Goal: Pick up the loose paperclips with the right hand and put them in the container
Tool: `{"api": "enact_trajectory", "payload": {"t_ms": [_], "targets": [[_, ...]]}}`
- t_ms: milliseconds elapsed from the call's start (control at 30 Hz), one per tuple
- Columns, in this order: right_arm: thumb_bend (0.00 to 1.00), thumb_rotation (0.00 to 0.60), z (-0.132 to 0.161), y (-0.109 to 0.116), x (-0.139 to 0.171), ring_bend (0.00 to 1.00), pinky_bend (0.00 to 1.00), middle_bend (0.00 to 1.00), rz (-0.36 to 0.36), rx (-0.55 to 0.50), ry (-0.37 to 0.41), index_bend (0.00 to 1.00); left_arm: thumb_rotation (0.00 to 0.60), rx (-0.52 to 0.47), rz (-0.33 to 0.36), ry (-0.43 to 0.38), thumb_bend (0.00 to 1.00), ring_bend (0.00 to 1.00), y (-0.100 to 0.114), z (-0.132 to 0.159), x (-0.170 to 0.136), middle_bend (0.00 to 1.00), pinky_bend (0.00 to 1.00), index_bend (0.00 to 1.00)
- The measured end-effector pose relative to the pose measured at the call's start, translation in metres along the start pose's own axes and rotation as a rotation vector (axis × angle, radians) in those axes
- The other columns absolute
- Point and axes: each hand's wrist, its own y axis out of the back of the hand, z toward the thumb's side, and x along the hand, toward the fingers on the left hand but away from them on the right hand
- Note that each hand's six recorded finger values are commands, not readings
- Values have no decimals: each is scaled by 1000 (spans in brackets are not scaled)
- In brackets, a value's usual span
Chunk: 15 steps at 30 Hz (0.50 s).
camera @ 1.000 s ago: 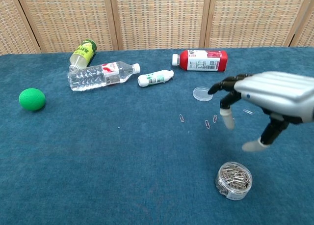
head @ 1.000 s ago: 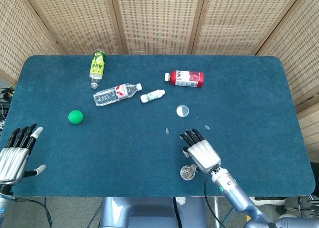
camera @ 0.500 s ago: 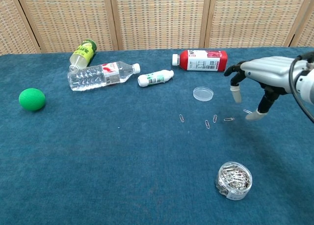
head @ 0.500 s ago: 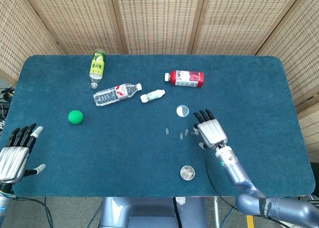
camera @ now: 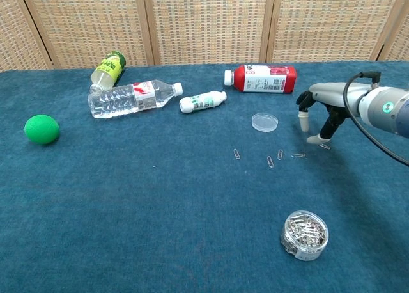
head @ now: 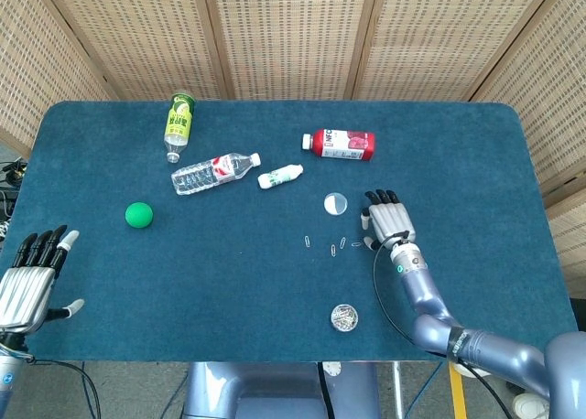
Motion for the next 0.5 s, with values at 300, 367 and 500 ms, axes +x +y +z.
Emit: {"api": "enact_trajectory", "payload": {"t_ms": [300,367,500], "targets": [[302,600,12,-12,-2,0,0,90,20,30,28,513,600,-3,-7,2,0,0,-1,0,1,0,0,0],[309,600,12,-15,-3,0,0,90,24,39,25,513,600,-5,-6,3,0,0,-1,0,1,0,0,0],[337,600,13,-20,-4,0,0,90,33,49,25,513,600,-6,-7,3,0,0,-1,-1,1,0,0,0]]}}
